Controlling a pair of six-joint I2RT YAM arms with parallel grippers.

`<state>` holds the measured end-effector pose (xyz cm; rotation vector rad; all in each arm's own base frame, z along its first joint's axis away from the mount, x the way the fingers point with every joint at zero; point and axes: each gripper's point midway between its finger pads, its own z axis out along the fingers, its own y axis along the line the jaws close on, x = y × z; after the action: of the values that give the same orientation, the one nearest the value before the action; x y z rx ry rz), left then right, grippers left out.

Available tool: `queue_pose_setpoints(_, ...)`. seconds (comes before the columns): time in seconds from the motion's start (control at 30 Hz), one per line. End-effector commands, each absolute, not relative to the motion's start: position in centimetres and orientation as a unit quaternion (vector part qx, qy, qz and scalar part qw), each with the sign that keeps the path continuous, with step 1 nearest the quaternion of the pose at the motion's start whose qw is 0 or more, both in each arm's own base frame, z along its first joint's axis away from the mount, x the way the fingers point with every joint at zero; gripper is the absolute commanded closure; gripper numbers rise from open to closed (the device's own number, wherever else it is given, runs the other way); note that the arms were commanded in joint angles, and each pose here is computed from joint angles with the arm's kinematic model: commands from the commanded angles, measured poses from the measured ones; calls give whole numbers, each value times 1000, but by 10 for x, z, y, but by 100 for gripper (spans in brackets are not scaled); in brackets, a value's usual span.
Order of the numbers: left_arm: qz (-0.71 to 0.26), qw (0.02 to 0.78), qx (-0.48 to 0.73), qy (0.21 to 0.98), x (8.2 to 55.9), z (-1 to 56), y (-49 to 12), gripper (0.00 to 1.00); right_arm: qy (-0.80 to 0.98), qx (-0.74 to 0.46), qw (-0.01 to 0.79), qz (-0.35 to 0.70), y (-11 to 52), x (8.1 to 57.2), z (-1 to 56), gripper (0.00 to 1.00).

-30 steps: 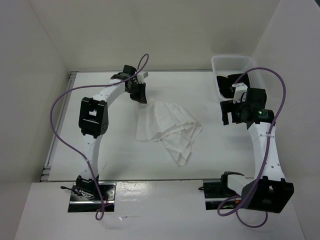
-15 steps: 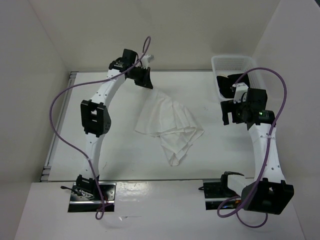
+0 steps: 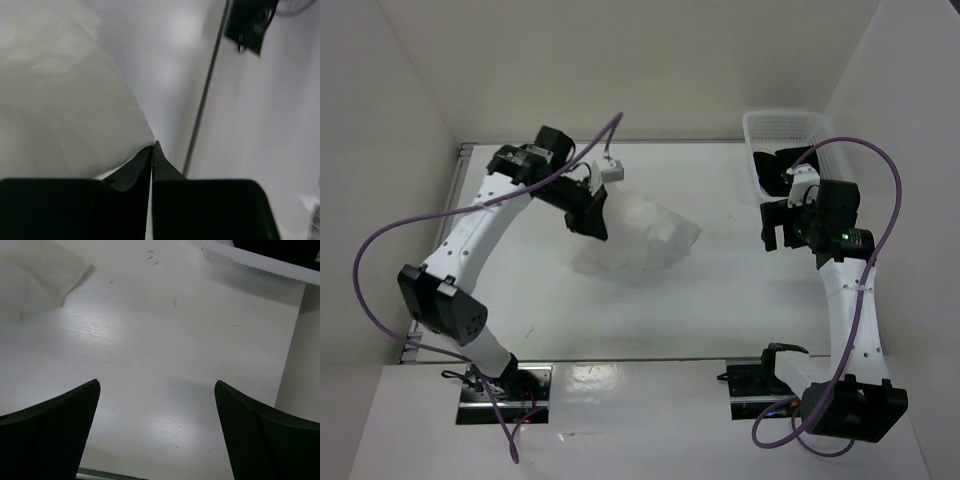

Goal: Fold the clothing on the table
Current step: Flatten the skirt out

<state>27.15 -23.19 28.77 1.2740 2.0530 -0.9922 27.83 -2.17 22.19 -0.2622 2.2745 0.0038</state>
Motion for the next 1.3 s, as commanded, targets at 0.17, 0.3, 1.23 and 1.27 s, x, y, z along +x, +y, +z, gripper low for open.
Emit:
queue_pose_setpoints(0.17,-334,29,441,833,209,143,-173,42,893,-126,430,35,-10,286,231,1)
queue_pose_setpoints(0.3,-297,138,416,848,240,179,-157,15,894,-134,426,36,-7,288,229,1)
queue_pose_setpoints(1.23,-204,106,114,966,277,166,-74,1,901,-167,397,56,16,310,226,1)
queue_pose_setpoints(1.27,-205,101,113,967,274,168,-74,1,903,-170,391,55,18,311,222,1)
